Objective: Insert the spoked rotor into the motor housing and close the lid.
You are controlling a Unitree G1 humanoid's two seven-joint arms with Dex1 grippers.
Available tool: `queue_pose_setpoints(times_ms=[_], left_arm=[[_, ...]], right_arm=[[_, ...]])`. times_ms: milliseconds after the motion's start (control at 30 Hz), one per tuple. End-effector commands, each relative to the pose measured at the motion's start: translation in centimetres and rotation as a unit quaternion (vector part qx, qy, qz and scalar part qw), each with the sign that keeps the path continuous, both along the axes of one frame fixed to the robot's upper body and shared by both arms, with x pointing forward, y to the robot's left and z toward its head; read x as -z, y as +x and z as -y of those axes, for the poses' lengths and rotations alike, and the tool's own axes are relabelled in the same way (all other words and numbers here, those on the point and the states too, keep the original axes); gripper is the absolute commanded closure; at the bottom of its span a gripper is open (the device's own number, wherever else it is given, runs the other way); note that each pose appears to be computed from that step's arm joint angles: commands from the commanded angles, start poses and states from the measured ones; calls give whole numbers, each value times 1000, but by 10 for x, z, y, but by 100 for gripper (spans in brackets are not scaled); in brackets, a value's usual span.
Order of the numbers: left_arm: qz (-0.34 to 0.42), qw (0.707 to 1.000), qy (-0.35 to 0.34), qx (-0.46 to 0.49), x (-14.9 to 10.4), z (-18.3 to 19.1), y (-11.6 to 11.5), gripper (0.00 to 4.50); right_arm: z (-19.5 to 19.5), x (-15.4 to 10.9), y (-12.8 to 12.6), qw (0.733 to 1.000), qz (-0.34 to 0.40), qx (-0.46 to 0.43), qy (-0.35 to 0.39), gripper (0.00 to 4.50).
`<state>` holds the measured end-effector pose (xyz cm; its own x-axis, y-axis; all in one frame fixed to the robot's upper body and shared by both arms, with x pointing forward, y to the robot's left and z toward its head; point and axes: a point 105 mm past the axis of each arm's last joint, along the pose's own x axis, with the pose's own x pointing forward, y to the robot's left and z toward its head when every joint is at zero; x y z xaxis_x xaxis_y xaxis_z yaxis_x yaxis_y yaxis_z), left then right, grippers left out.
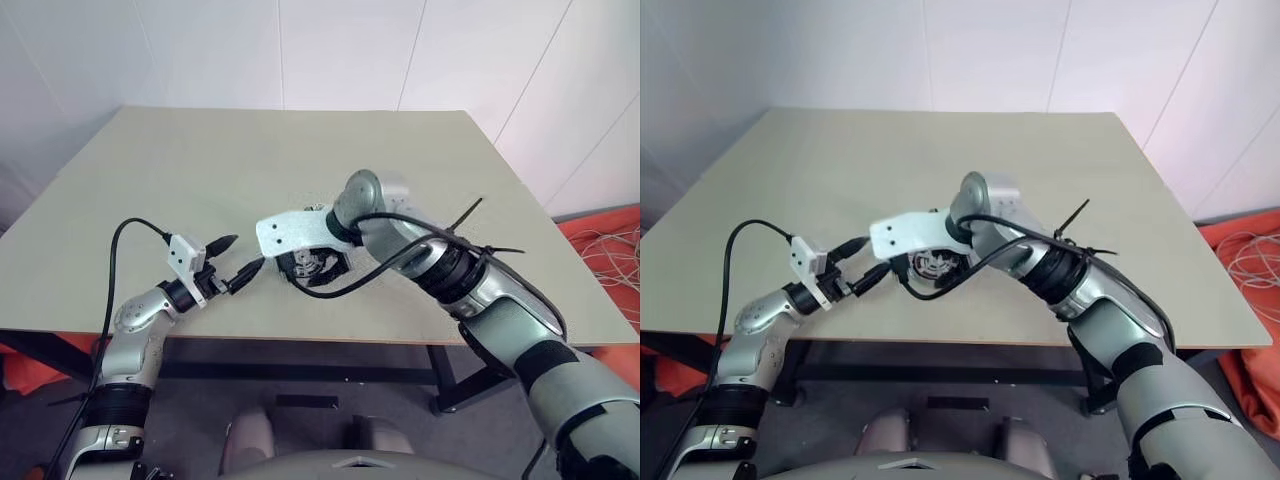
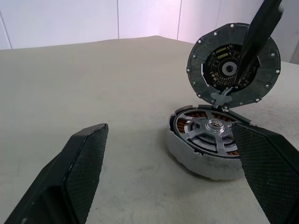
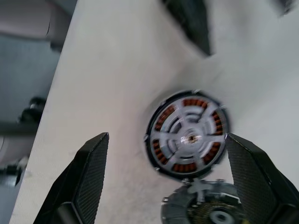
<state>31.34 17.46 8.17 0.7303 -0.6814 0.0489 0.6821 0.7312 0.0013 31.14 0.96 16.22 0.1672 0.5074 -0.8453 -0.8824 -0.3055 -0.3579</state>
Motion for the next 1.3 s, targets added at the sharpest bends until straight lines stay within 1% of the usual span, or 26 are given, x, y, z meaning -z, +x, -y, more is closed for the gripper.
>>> queue_pose_setpoints(times_ms=[33,100,167,200,267,333,367,400,433,467,500,567,600,633,700,800,833,900,1033,1133,1300], left_arm=[[23,1000,1,4,-11,1,3,0],[23,1000,1,4,-12,1,3,0],[24,1000,2,3,-12,0,3,0],[24,1000,2,2,-12,0,3,0],[25,1000,3,2,-12,-1,3,0],[28,1000,3,2,-13,-2,3,0],[31,1000,2,0,-14,-3,3,0],[33,999,1,-1,-15,-3,3,0],[33,999,2,0,-15,-4,3,0],[33,999,4,2,-15,-5,2,0],[32,999,6,3,-16,-7,1,0],[31,999,8,4,-16,-9,1,0],[30,1000,9,4,-16,-11,0,0],[29,1000,11,4,-16,-12,0,0],[27,1000,13,4,-16,-14,-1,0],[25,1000,17,6,-15,-15,-2,0],[25,1000,17,7,-16,-15,-2,0],[26,999,18,7,-17,-15,-1,0],[27,999,20,7,-17,-16,-1,0],[27,999,21,7,-17,-16,-1,0],[28,999,21,6,-18,-16,-1,0]], right_arm=[[-7,-51,-9,995,-5,-7,98,2],[-4,-69,-10,990,-17,2,141,2],[4,-88,-2,978,-31,40,202,2],[8,-98,6,967,-41,69,242,2],[22,-114,28,938,-44,138,314,2],[47,-122,55,900,-36,216,376,2],[63,-123,69,877,-32,254,407,2],[78,-119,80,857,-30,291,424,2],[97,-109,89,843,-23,327,426,40],[112,-98,94,832,-28,354,425,61],[133,-78,99,823,-23,391,411,94],[155,-55,103,811,-21,430,397,166],[167,-39,103,802,-22,453,388,201],[172,-21,100,794,-40,469,386,236],[173,2,94,789,-58,481,376,310],[150,20,82,793,-94,467,379,422],[138,25,76,800,-110,452,379,446],[117,28,66,806,-134,430,384,446],[88,22,54,810,-168,394,399,446],[72,23,42,824,-189,366,388,446],[53,27,28,839,-215,332,374,446]])
